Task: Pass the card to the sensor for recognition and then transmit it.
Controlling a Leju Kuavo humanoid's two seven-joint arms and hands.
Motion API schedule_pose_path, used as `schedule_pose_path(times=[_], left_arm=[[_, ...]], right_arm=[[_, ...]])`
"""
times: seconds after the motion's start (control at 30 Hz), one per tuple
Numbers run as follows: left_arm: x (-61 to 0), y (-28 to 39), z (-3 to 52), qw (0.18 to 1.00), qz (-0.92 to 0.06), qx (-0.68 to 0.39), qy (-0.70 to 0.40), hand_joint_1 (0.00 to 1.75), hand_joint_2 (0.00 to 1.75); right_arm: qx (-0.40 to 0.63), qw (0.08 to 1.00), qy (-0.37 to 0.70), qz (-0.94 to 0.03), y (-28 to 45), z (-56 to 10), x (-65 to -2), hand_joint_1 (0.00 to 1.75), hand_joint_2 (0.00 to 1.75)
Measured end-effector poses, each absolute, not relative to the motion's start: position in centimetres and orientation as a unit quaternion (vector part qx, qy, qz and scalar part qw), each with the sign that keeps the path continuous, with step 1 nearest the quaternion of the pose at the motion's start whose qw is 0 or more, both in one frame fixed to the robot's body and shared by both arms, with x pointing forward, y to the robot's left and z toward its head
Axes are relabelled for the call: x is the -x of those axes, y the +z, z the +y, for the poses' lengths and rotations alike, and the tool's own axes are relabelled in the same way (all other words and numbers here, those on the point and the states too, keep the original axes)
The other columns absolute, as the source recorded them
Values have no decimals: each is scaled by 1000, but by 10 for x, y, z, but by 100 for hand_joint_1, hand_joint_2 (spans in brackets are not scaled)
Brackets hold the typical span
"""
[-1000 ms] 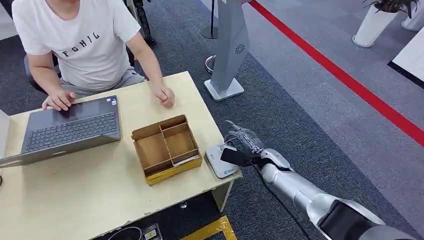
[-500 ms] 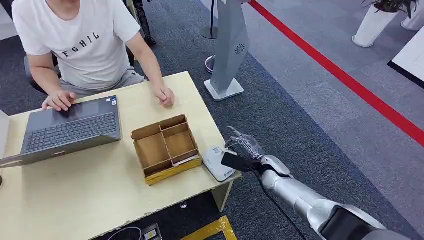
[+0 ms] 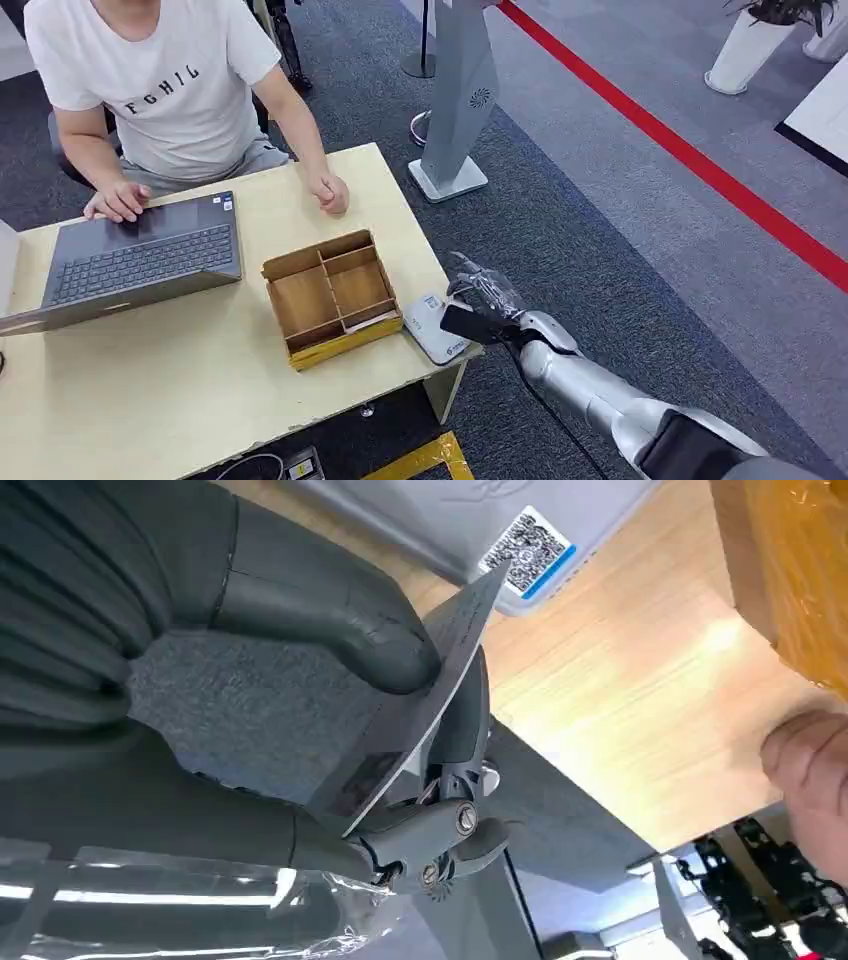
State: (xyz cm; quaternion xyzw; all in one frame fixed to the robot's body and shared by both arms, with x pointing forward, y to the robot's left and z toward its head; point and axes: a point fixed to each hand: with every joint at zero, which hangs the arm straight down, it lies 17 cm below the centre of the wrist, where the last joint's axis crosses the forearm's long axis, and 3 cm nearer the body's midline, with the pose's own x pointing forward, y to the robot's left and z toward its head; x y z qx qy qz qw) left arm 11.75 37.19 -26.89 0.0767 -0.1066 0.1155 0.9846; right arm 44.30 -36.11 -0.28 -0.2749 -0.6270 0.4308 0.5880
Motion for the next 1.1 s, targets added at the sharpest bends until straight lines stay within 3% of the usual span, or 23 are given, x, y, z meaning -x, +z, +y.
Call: schedule_pose_path(times=[0.47, 1.1], left_arm=[[-117, -269, 374, 984, -107, -77, 117, 0, 0], [-119, -268, 374, 985, -109, -74, 114, 0, 0]], right_arm=[[322, 549, 429, -640, 84, -394, -495, 175, 175], [302, 547, 433, -649, 73, -365, -442, 175, 175]])
